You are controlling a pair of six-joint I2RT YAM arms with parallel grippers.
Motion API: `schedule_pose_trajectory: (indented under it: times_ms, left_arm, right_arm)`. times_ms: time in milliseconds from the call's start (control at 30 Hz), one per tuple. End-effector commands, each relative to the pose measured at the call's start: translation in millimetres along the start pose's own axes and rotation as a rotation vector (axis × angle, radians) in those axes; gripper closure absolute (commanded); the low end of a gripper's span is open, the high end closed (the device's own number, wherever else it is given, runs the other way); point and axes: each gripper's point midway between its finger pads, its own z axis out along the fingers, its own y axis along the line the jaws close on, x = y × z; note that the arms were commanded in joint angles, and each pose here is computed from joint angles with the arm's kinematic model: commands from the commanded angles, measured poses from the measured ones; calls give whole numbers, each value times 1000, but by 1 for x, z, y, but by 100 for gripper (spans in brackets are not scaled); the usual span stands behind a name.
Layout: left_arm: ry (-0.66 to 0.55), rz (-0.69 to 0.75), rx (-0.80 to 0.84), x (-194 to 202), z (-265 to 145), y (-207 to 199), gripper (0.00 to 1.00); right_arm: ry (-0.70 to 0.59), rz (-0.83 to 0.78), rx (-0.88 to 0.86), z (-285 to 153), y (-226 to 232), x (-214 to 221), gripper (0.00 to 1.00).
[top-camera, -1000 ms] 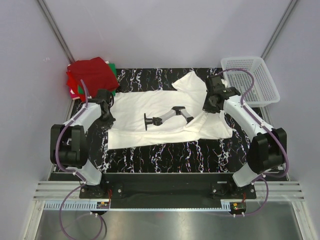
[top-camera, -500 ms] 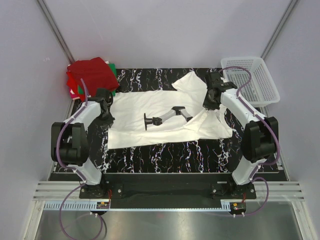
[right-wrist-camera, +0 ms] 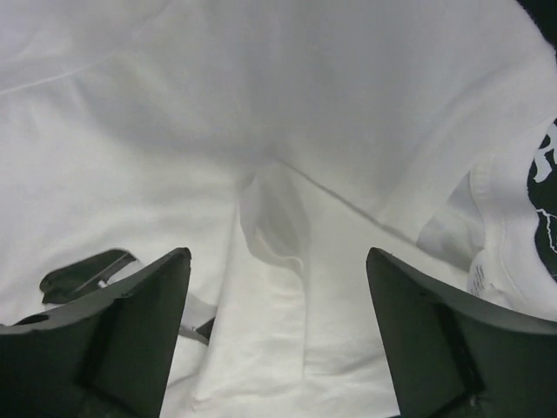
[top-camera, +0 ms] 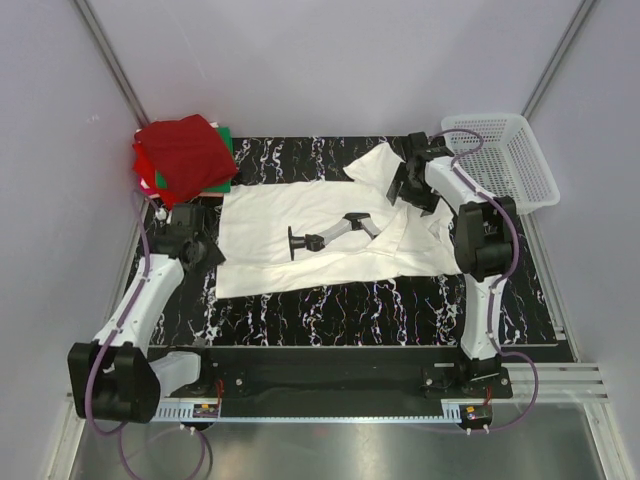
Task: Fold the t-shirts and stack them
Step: Fold the tshirt
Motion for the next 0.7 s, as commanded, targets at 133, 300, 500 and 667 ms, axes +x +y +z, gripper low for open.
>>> schedule_pose_trajectory:
  times_ms: [133,300,500,667]
  left_arm:
    - [-8,2,144,28,1,-24,59]
    - [3,9,173,55,18,-29,62]
    - [-89,56,161,66,26,-34,65]
    - [-147,67,176,72,36,-34,68]
  right_arm:
    - [-2,41,29,-5,-14,-12,6]
    - [-48,67,-82,-27,-15,2,7]
    - [90,51,-290,-20,0,62,19]
    - [149,45,-322,-7,3,81,31]
